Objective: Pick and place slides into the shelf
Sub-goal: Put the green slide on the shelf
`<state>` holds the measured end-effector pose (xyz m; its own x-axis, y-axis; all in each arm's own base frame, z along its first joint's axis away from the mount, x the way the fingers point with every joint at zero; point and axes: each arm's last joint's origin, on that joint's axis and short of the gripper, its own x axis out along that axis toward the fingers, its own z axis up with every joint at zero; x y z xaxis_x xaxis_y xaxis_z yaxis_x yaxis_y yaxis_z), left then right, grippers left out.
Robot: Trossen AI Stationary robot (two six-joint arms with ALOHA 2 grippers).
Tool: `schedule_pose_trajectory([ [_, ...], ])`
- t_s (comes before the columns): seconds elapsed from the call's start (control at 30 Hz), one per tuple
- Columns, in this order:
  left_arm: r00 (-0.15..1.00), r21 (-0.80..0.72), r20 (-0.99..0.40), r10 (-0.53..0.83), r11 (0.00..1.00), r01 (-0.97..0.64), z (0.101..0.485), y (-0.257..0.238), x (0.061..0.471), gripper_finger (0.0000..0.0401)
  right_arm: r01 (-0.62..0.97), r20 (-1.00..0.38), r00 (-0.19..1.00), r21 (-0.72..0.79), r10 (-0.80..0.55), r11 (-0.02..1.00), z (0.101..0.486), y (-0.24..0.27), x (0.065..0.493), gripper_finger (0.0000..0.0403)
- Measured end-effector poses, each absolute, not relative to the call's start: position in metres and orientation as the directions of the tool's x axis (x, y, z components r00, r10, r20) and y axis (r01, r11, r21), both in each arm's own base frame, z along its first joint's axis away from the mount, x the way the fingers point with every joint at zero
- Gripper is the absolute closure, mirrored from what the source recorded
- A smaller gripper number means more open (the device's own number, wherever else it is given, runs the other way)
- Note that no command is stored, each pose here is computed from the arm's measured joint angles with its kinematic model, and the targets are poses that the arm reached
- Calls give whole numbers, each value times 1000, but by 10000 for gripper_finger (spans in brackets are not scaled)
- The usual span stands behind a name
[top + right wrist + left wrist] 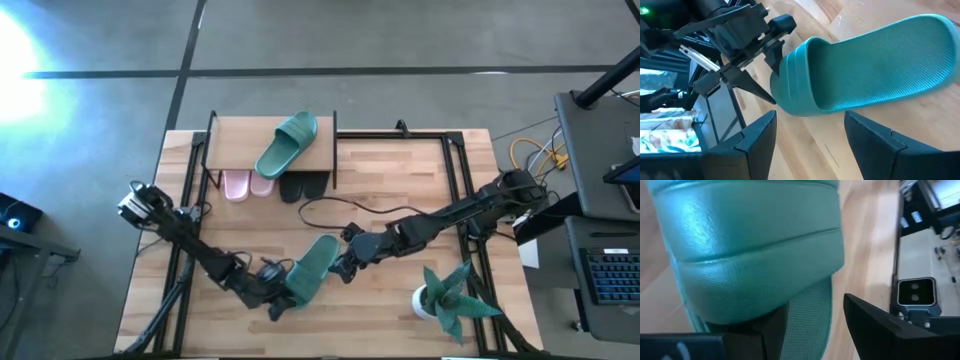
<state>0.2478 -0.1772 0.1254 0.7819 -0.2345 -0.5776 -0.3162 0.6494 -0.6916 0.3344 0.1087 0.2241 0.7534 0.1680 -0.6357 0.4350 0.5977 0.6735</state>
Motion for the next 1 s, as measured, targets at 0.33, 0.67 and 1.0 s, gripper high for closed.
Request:
schedule_pose_trajectory([
  [0.33,475,-321,-880,-17,759,-567,147,-155,226,222,411,-637,753,652,166,637,224,109,334,179],
  [0.67,229,40,-916,330,642,-765,175,-114,186,222,427,-634,765,630,113,649,224,108,334,179],
  [1.0,600,-297,-772,212,714,-634,219,-114,191,222,451,-628,776,612,52,650,224,104,335,179],
])
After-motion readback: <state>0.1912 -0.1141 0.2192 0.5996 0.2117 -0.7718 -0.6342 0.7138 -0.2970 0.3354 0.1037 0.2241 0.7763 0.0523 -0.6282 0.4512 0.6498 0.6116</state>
